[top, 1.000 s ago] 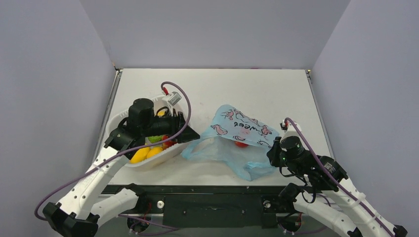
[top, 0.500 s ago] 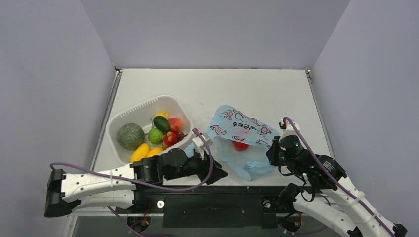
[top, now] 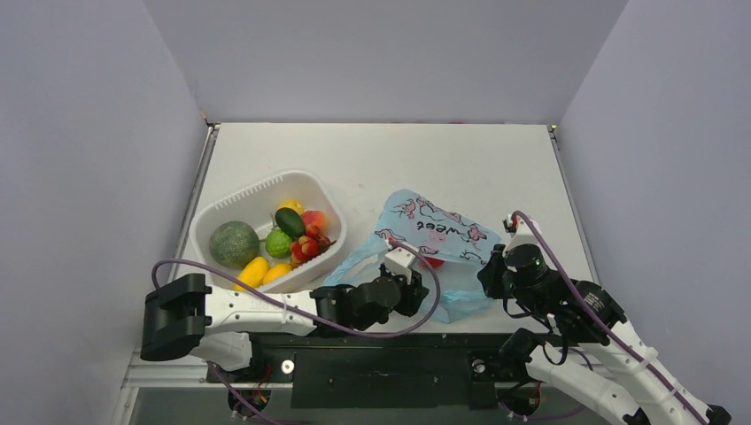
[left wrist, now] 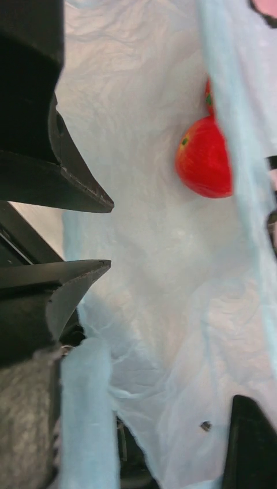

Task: Take the fake fruits out of the plastic bag
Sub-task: Take out the fake fruit from the plastic bag.

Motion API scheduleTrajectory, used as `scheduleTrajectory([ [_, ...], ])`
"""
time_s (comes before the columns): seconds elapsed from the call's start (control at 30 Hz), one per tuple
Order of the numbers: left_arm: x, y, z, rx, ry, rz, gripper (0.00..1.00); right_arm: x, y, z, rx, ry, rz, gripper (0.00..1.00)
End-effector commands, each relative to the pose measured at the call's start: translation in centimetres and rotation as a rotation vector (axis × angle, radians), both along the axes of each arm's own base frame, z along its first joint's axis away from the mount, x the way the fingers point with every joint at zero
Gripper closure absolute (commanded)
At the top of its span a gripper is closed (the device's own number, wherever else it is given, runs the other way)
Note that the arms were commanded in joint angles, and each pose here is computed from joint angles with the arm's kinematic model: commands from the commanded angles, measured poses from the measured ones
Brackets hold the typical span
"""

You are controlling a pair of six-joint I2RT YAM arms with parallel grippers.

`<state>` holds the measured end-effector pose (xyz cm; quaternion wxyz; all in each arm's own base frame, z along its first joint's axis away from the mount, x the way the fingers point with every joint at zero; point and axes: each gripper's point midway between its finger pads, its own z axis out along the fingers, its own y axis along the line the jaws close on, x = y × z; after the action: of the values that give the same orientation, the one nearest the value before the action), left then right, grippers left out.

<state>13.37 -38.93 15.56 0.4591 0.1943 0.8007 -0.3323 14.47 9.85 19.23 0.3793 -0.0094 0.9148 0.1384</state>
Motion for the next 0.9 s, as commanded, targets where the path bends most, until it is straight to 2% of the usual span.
scheduleTrajectory([
  [0.0,2.6,-2.5,3.9,-0.131,-0.055,0.077,0.70,0.0,0.3,0.8,0.026,-0.016,0.009,1.00],
  [0.1,3.4,-3.8,3.6,-0.123,-0.056,0.062,0.68,0.0,0.4,1.0,0.032,-0.016,0.009,1.00],
  [0.23,4.4,-5.2,2.2,-0.075,-0.085,0.063,0.59,0.0,0.6,1.2,0.037,-0.017,0.014,1.00],
  [0.3,5.1,-5.6,1.8,-0.077,-0.097,0.075,0.50,-0.1,0.5,1.4,0.040,-0.020,0.015,1.00],
  [0.43,6.5,-5.6,1.4,-0.119,-0.155,0.124,0.24,-0.1,0.4,1.4,0.037,-0.021,0.014,1.00],
  [0.57,8.2,-5.4,0.0,-0.123,-0.155,0.161,0.19,-0.3,0.5,1.5,0.042,-0.015,0.016,1.00],
  [0.73,10.2,-5.3,-0.3,-0.082,-0.238,0.231,0.10,-0.3,0.4,1.4,0.038,-0.012,0.016,1.00],
  [0.87,11.8,-5.6,-1.4,-0.035,-0.262,0.259,0.09,-0.4,0.7,1.4,0.047,-0.002,0.019,1.00],
])
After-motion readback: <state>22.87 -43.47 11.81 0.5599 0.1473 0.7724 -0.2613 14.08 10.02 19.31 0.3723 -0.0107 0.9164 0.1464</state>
